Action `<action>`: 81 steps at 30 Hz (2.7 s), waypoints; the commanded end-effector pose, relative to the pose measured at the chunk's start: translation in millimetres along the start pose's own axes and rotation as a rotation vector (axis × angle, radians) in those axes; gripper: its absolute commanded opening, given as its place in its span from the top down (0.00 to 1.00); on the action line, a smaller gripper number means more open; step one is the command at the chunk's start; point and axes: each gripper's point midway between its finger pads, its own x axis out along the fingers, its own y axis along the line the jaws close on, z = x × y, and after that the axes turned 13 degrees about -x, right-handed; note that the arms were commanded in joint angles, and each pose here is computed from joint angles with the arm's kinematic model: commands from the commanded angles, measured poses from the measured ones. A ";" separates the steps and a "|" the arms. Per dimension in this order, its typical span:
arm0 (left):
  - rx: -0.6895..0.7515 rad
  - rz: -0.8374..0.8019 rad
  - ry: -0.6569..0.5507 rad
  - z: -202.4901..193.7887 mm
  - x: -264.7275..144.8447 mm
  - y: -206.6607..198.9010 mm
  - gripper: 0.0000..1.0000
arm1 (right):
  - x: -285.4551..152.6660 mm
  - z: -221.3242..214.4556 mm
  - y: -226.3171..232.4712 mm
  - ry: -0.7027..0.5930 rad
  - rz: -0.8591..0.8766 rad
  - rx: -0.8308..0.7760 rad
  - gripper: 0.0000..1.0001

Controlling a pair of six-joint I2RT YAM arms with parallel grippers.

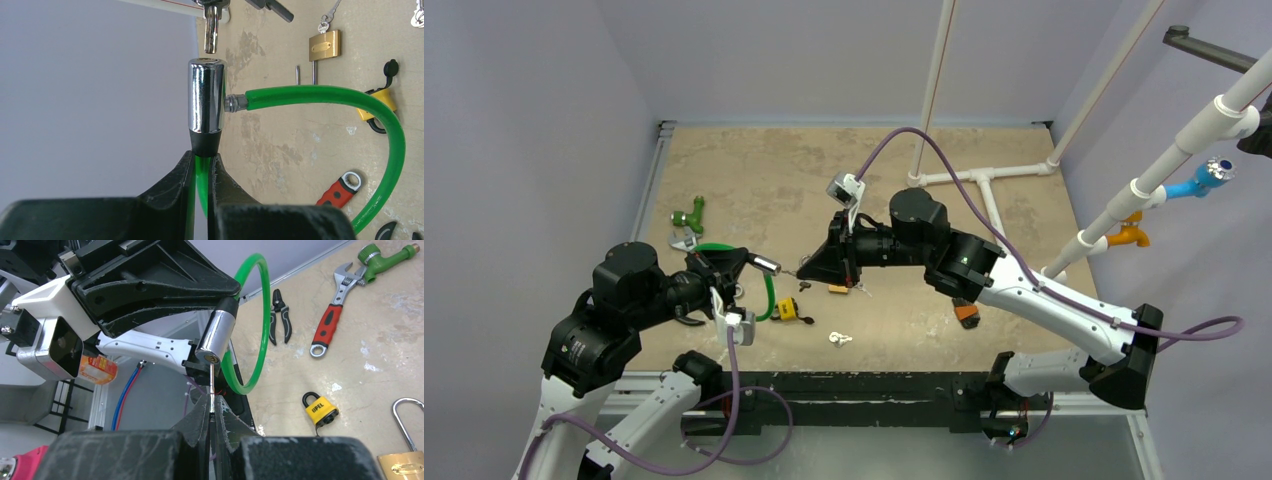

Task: Unlock with the key

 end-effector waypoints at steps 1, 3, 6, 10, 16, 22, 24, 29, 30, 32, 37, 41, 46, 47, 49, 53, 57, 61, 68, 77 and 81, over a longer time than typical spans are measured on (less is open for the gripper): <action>0.060 0.063 -0.052 15.3 -4.4 18.4 1.00 | -3.3 25.2 13.8 -0.074 0.053 -0.030 1.00; 0.061 0.064 -0.052 15.2 -4.7 18.5 1.00 | -2.4 25.4 13.5 -0.073 0.053 -0.030 1.00; 0.060 0.064 -0.054 15.6 -4.8 18.2 1.00 | 0.1 24.2 11.7 -0.069 0.050 -0.029 1.00; 0.059 0.065 -0.058 16.8 -5.3 18.8 1.00 | 2.5 24.9 10.3 -0.069 0.047 -0.029 1.00; 0.061 0.068 -0.065 19.1 -7.0 19.4 1.00 | 4.0 24.7 6.5 -0.069 0.029 -0.027 1.00; 0.059 0.061 -0.070 19.7 -7.1 17.2 1.00 | 4.0 31.4 6.7 -0.091 0.026 -0.034 1.00; 0.059 0.057 -0.070 19.4 -7.0 16.0 1.00 | 3.2 35.0 7.4 -0.102 0.025 -0.039 1.00; 0.057 0.057 -0.070 19.6 -7.1 16.0 1.00 | -1.5 39.6 8.6 -0.114 0.016 -0.043 1.00; 0.058 0.058 -0.071 19.7 -7.4 16.1 1.00 | -2.4 40.4 9.5 -0.115 0.018 -0.044 1.00; 0.058 0.056 -0.073 19.9 -7.2 15.3 1.00 | -3.0 41.6 10.3 -0.116 0.020 -0.047 1.00; 0.059 0.057 -0.073 20.3 -7.4 16.0 1.00 | -3.0 43.4 10.1 -0.119 0.019 -0.058 1.00; 0.059 0.057 -0.071 19.8 -7.5 15.6 1.00 | -4.1 45.3 8.3 -0.120 0.004 -0.068 1.00; 0.060 0.060 -0.073 20.2 -7.9 15.9 1.00 | -0.6 38.8 6.3 -0.100 0.007 -0.063 1.00; 0.061 0.061 -0.073 20.2 -7.6 16.3 1.00 | 0.9 37.1 5.5 -0.094 0.008 -0.061 1.00; 0.062 0.063 -0.072 20.2 -8.3 16.7 1.00 | 3.4 32.4 2.8 -0.080 0.003 -0.059 1.00; 0.061 0.063 -0.071 20.1 -8.7 16.3 1.00 | 6.1 24.4 -4.1 -0.059 -0.020 -0.062 1.00; 0.062 0.063 -0.075 20.9 -8.6 16.5 1.00 | 5.2 23.4 -9.7 -0.057 -0.051 -0.072 1.00; 0.063 0.065 -0.075 21.3 -9.3 16.8 1.00 | 4.0 25.1 -10.3 -0.060 -0.058 -0.080 1.00; 0.064 0.065 -0.076 21.5 -9.7 16.4 1.00 | 4.5 23.2 -9.0 -0.052 -0.048 -0.080 1.00; 0.063 0.066 -0.079 22.5 -10.2 16.8 1.00 | 11.1 19.6 -11.4 -0.051 -0.043 -0.066 1.00; 0.062 0.065 -0.083 23.1 -10.1 16.7 1.00 | 12.8 21.8 -13.7 -0.056 -0.053 -0.065 1.00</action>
